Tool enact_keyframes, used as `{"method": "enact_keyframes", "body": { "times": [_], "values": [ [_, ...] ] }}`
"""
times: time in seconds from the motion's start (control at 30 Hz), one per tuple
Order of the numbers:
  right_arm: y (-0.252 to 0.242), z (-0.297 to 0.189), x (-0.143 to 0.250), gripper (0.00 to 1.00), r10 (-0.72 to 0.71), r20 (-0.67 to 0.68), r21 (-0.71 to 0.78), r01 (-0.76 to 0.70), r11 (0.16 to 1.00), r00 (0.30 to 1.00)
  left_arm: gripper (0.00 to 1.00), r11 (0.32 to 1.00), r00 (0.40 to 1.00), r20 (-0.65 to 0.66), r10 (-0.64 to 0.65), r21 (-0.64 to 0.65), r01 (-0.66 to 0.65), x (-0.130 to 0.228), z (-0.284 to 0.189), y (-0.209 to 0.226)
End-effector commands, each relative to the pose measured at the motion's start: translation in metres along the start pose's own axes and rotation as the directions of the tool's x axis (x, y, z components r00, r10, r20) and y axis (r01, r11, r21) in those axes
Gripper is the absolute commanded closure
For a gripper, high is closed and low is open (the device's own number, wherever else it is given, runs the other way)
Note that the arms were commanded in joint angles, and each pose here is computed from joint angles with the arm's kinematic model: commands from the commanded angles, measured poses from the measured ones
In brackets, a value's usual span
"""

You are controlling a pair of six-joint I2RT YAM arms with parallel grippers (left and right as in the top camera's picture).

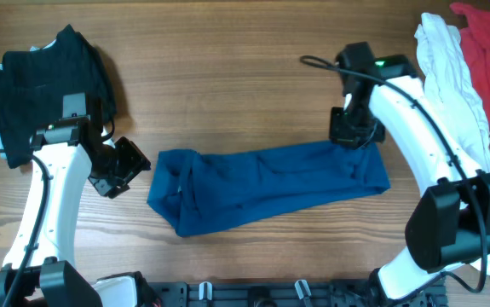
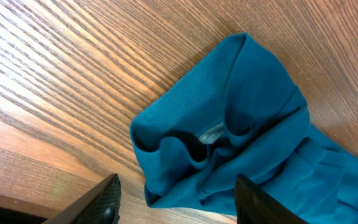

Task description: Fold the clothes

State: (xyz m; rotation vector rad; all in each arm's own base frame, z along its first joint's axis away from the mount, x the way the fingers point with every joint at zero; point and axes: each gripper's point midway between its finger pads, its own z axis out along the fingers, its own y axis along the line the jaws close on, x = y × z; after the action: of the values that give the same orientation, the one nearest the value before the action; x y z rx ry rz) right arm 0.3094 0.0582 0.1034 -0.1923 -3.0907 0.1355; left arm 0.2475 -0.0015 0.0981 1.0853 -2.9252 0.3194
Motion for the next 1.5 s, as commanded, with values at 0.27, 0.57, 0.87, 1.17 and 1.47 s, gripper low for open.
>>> {"method": "enact_keyframes", "body": {
  "times": [0.27, 0.57, 0.87, 1.17, 1.47],
  "values": [
    [0.034, -0.001, 0.017, 0.54, -0.132, -0.043, -0.068, 0.129, 0.989, 0.990, 0.41, 1.000, 1.000, -0.015, 0.013, 0.001, -0.013, 0.003, 0.002, 0.000],
    [0.042, -0.002, 0.027, 0.54, -0.290, -0.062, -0.135, 0.280, 0.950, 0.955, 0.42, 1.000, 1.000, -0.015, 0.013, 0.001, -0.012, 0.003, 0.002, 0.000],
    [-0.015, -0.003, 0.001, 0.64, 0.015, 0.037, 0.182, -0.021, 0.983, 0.999, 0.42, 1.000, 1.000, -0.015, 0.013, 0.001, -0.013, 0.003, 0.002, 0.000],
    [0.016, 0.010, 0.007, 0.72, -0.010, -0.004, 0.023, 0.010, 1.000, 1.000, 0.42, 1.000, 1.000, -0.015, 0.013, 0.001, -0.013, 0.003, 0.002, 0.000],
    [0.063, 0.059, 0.035, 0.72, -0.165, -0.043, -0.154, 0.157, 0.975, 0.985, 0.38, 1.000, 0.999, -0.032, 0.008, -0.010, -0.009, 0.007, 0.002, 0.002]
  ]
}}
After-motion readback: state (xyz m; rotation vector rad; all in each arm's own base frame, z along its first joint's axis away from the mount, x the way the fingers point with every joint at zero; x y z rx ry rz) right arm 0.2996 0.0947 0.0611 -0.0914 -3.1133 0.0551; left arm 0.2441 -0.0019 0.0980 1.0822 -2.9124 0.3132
